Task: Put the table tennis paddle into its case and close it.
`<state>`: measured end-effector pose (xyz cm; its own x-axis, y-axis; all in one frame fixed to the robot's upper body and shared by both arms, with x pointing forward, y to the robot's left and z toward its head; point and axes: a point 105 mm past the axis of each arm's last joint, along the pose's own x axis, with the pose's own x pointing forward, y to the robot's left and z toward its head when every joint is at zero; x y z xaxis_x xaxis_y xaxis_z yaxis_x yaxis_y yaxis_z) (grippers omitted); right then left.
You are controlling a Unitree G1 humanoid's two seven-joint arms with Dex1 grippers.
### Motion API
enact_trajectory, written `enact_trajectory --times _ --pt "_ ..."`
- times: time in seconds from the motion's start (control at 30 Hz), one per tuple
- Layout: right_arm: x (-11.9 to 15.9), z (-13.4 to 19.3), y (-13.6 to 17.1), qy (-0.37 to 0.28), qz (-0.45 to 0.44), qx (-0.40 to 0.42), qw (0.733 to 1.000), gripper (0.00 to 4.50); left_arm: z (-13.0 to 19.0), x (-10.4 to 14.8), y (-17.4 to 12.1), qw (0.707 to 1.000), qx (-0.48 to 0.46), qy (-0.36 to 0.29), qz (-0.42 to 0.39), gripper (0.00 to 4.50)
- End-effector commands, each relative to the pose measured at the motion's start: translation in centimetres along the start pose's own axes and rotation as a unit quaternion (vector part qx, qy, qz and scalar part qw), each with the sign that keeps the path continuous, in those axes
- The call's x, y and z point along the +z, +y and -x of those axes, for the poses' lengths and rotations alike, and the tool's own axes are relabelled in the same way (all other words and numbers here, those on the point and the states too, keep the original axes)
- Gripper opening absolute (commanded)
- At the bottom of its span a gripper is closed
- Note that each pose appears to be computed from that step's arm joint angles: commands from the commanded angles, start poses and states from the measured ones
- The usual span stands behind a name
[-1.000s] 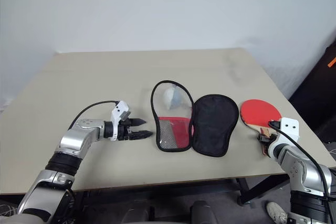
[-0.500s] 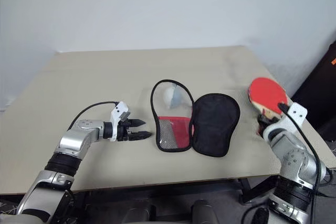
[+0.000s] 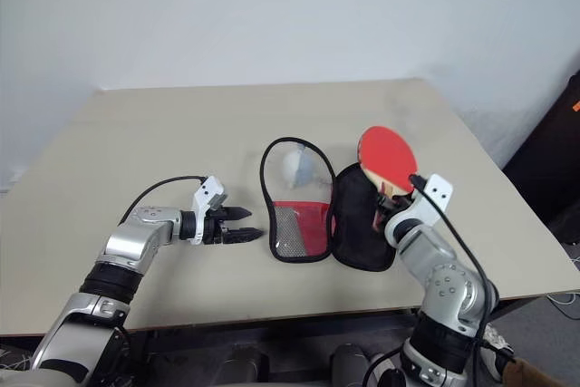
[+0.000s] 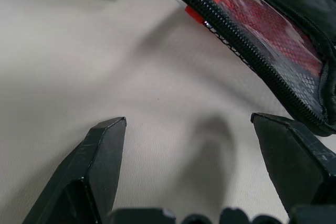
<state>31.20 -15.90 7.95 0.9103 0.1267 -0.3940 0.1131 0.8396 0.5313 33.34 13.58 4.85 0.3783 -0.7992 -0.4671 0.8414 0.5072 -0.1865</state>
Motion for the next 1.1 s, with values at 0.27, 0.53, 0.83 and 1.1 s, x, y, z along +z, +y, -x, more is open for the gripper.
enact_trajectory --times 0.27,0.53,0.83,1.1 --pt "-0.1 1.1 1.1 -0.02 0.038 0.005 0.999 1.13 -0.2 1.8 0.0 1.0 -0.006 -0.011 -0.022 4.03" --pt "-0.9 1.6 0.1 -0.01 0.045 -0.012 0.999 1.13 -0.4 2.0 0.2 1.0 -0.005 -0.012 -0.024 4.03" --pt "-2.5 1.9 -0.3 0.012 0.04 -0.023 0.999 1.13 -0.5 2.0 0.2 1.0 -0.005 -0.012 -0.024 4.03" --pt "-3.7 2.0 -0.7 0.038 0.053 -0.026 0.998 1.13 -0.3 2.0 0.2 1.0 -0.006 -0.011 -0.026 4.03"
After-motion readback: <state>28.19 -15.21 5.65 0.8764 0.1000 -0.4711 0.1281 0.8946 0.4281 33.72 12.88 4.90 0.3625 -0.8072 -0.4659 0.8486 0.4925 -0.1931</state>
